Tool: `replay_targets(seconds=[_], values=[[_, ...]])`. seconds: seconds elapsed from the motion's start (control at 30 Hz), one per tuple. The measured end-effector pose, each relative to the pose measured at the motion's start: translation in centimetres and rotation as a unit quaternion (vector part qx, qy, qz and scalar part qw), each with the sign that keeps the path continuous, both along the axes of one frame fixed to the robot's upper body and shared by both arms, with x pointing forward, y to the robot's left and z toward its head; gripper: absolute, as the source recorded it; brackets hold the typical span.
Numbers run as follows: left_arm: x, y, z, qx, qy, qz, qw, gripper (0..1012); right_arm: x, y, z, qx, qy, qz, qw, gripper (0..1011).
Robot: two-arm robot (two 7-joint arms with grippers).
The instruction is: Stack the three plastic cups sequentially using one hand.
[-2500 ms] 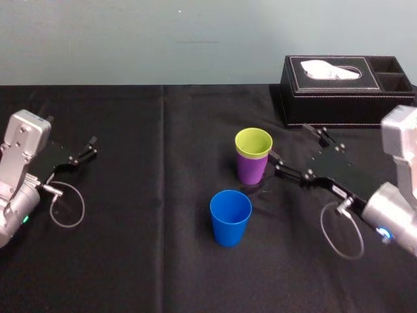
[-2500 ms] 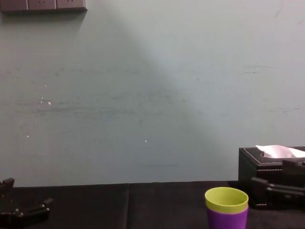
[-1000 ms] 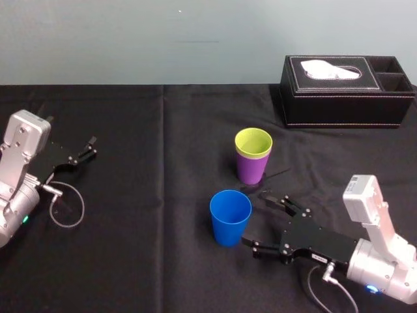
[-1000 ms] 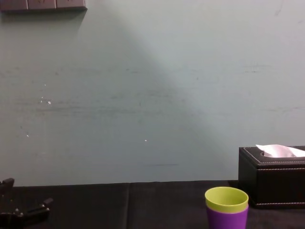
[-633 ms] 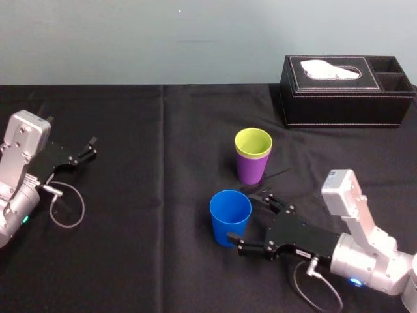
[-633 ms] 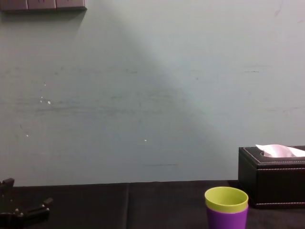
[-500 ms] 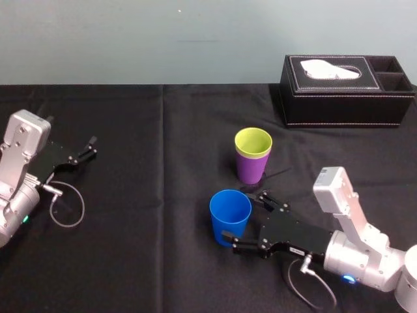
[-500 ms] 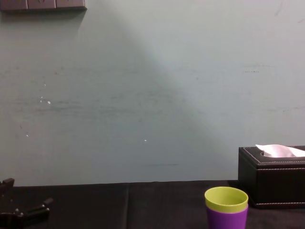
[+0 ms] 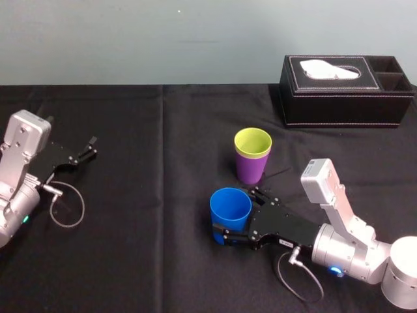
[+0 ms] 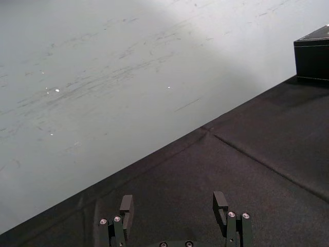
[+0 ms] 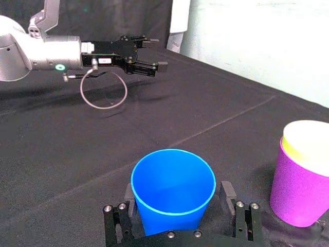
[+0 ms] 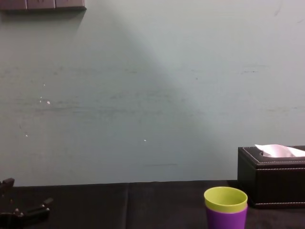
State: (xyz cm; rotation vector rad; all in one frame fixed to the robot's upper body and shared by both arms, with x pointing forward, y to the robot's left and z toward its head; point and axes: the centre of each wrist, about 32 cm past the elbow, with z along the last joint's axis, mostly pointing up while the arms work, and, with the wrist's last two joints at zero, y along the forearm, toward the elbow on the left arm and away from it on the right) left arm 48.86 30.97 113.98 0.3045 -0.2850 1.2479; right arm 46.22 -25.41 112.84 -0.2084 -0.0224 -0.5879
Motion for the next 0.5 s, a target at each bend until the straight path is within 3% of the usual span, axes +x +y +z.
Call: replay_targets(seconds=[0.17,0.5], values=[[0.0,0.0,0.0,0.0,0.0,0.0,1.0,1011,-0.06,-0.07,0.02,0.0,0.0,0.0,1.0,982],[0.0,0.0,0.0,0.0,0.0,0.0,1.0,1011,-0.12,-0.16,0.05,0.0,-0.002,0.001,1.0,762]])
